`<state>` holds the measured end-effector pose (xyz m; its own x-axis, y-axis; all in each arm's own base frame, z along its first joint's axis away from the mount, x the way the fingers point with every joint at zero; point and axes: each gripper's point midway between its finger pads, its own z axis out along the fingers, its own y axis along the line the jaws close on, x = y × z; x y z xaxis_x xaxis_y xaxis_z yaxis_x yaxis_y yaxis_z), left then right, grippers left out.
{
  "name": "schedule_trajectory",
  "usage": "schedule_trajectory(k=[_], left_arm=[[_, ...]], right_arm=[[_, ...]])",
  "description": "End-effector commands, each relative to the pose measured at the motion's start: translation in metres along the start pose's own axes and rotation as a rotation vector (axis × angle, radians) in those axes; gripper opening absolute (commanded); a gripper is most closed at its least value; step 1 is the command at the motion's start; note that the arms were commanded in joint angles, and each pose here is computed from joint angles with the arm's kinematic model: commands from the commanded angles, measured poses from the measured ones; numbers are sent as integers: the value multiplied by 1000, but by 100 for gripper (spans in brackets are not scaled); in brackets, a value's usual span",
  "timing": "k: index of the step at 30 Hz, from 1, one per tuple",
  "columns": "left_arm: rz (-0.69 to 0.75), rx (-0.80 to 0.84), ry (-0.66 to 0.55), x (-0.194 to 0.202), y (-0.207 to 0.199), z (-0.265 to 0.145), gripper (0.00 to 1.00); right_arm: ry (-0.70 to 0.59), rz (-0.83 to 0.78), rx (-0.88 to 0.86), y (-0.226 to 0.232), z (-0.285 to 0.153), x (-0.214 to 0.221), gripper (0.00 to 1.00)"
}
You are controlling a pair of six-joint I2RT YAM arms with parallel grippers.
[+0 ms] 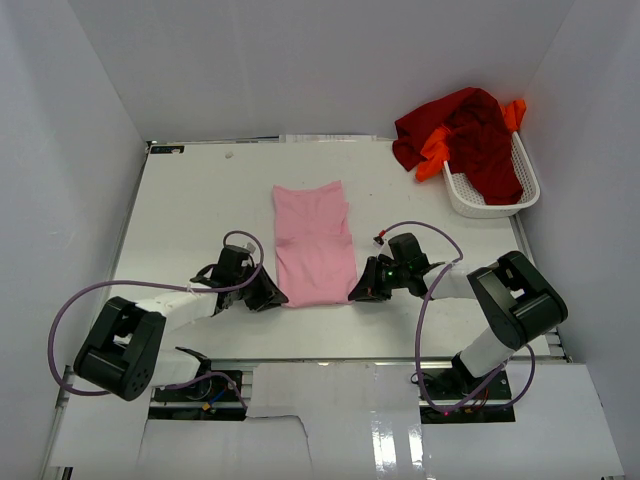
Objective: Fold and stack the t-shirts
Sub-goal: Grab one side of the 2/3 rectangular tshirt with both arms
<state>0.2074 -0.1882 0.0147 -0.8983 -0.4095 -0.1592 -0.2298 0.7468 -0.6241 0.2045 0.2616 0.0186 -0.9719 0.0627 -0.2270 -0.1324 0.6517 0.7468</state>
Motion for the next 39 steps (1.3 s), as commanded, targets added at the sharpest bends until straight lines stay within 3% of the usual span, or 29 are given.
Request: schedule_trajectory(k=[1,4,6,7,8,9,20,33,39], left_arm=[[-36,-289,129,50,81,-4,33],[-39,-289,126,52,84,-5,34],[-42,-298,127,54,87,-6,31],[-41,-296,125,54,87,-5,22],[-43,-301,126,54,88,-5,1],[-43,-301,126,54,87,-4,0],[-8,-202,153,48,55,-13,0],[-24,-112,207,60,30,-30,0],[7,-106,196,45,12,-32,0]], right_arm=[[-1,-26,4,2,1,-2,8],[0,-25,3,1,1,-1,8],[2,-25,2,2,1,0,8],[0,-25,1,2,1,-1,8],[1,-27,-1,3,1,-1,8],[2,-27,-2,3,1,-1,8],[9,-119,66,16,-19,3,8],[138,-128,94,19,-38,61,8],[123,-146,119,22,-45,69,8]])
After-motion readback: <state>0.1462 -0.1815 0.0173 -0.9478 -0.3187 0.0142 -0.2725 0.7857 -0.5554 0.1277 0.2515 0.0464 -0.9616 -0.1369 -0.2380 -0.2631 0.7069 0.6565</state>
